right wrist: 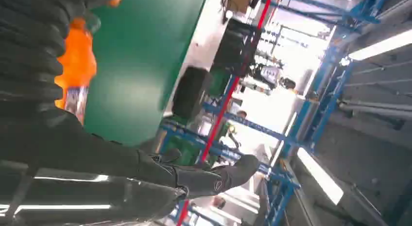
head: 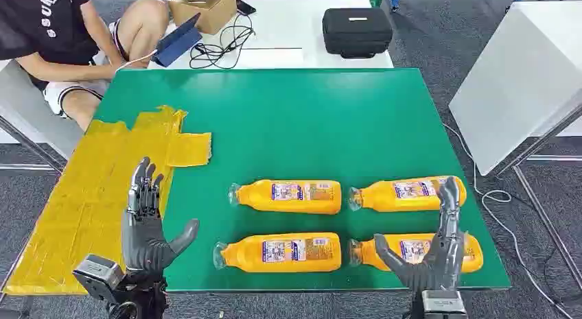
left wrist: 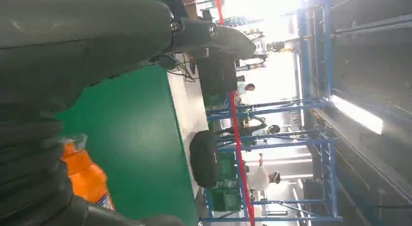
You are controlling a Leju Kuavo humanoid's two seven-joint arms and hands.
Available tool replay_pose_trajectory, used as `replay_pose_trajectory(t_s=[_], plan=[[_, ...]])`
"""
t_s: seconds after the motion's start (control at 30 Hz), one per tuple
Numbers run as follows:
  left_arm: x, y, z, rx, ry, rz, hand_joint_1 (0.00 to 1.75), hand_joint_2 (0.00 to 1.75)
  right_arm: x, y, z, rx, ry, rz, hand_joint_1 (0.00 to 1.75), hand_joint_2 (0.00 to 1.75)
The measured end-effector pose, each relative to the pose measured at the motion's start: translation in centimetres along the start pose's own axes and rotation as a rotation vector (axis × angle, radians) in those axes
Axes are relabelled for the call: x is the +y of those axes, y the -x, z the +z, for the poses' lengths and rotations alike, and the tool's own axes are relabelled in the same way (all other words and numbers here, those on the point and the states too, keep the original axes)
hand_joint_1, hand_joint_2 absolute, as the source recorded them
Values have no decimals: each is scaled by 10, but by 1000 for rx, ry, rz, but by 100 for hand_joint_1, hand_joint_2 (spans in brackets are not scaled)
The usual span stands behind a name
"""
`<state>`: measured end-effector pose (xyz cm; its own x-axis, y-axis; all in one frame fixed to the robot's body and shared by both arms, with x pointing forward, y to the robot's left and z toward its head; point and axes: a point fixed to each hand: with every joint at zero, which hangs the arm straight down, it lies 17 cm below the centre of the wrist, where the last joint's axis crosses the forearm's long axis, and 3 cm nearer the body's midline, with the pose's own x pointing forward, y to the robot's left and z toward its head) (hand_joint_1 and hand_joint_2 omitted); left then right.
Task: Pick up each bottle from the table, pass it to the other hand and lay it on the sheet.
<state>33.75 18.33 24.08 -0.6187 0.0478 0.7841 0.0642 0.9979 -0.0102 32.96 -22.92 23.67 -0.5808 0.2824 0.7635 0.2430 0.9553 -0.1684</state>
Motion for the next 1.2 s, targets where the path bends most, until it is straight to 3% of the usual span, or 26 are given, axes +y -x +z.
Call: replay_pose_trajectory(t_s=[0.47, 0.7, 0.8, 0.93, 1.2], plan=[[0, -1, -3, -7, 3, -4, 0, 175, -11, -3, -4, -18, 6, 39, 0, 175], [-2, -2, -6, -11, 16, -10, 0, 175, -23, 6, 2, 21, -73, 319, 0, 175], [-1, -1, -7, -11, 12, -13, 0, 175, -31, 21, 8, 45, -156, 458, 0, 175], [-2, -1, -9, -11, 36, 62, 0, 175, -31, 59, 27, 133, -370, 626, 0, 175], [-6, -6, -5, -32, 85, 175, 0, 175, -61, 119, 50, 248, -591, 768, 0, 175]])
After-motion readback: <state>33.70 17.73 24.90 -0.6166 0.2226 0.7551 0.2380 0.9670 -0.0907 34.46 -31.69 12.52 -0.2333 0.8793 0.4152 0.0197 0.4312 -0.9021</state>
